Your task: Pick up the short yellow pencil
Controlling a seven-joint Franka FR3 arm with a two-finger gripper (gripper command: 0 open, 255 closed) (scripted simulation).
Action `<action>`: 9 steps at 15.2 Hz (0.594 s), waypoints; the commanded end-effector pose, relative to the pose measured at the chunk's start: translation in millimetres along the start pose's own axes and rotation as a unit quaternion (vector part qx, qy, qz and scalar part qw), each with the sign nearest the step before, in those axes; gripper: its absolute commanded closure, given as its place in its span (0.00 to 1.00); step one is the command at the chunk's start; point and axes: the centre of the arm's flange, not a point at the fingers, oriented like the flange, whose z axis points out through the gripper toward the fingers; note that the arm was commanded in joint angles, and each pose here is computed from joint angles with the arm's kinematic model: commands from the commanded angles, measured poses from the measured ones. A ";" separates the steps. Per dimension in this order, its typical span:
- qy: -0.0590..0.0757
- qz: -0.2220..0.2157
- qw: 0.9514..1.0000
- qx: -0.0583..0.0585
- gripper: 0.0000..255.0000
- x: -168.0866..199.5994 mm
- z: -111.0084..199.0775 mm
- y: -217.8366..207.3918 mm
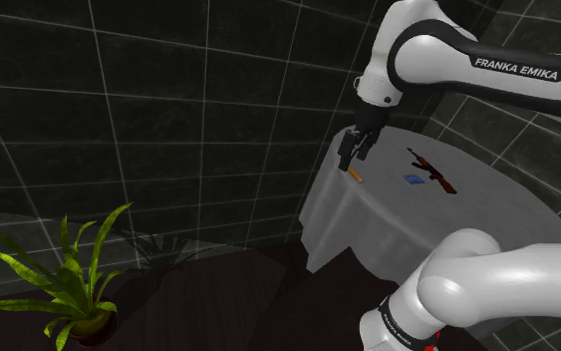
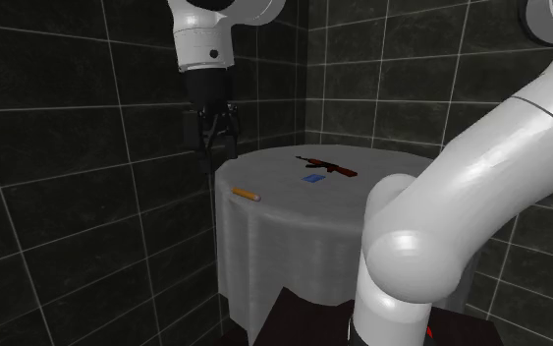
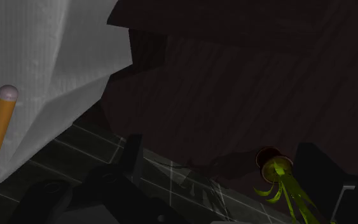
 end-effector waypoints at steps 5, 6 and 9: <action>0.006 0.041 0.999 -0.003 0.00 19.2 22.7 41.8; 0.007 0.051 0.999 -0.004 0.00 23.5 28.2 52.4; 0.011 0.081 0.997 -0.007 0.00 35.2 44.8 85.1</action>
